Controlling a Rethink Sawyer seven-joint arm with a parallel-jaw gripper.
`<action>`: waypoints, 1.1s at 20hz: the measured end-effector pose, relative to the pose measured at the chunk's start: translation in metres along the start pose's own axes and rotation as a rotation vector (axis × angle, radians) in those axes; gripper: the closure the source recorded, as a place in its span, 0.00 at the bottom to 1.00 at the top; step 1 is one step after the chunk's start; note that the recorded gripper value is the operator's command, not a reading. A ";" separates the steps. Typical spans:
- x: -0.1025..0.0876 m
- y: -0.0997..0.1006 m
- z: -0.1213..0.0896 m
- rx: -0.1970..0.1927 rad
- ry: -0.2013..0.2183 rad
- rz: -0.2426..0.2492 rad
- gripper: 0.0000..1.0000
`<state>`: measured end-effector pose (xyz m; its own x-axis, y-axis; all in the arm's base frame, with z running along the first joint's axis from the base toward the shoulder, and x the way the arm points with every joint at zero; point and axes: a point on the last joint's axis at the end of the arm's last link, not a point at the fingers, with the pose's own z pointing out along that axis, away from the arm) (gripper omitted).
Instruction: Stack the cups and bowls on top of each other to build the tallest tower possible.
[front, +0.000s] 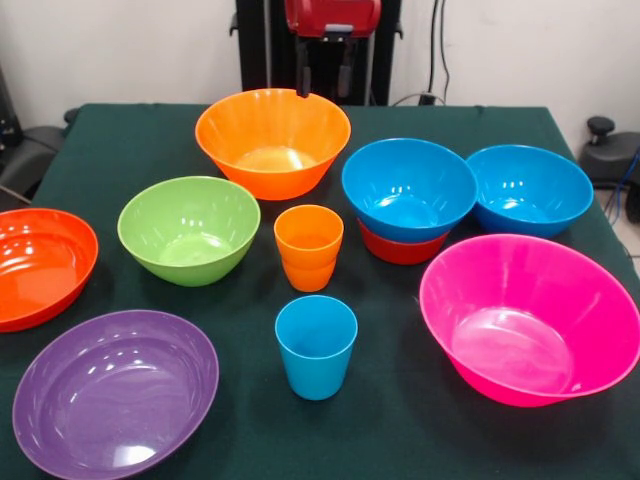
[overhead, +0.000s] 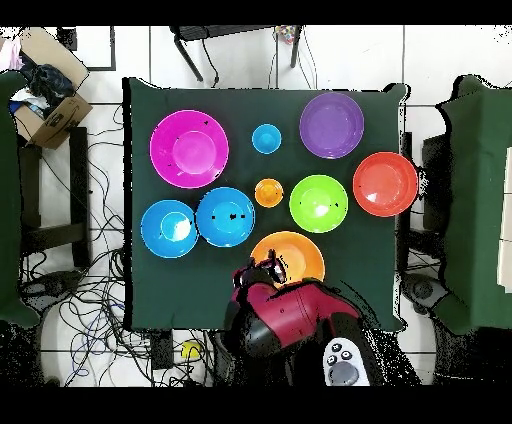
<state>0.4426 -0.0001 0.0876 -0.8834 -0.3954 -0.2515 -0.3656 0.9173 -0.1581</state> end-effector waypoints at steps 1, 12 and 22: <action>0.001 0.001 0.001 -0.001 0.002 -0.004 0.00; 0.020 -0.001 0.015 0.003 0.036 -0.064 0.00; 0.028 0.004 0.034 -0.006 0.030 -0.079 0.00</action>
<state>0.4264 -0.0095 0.0476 -0.8600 -0.4654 -0.2092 -0.4366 0.8834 -0.1704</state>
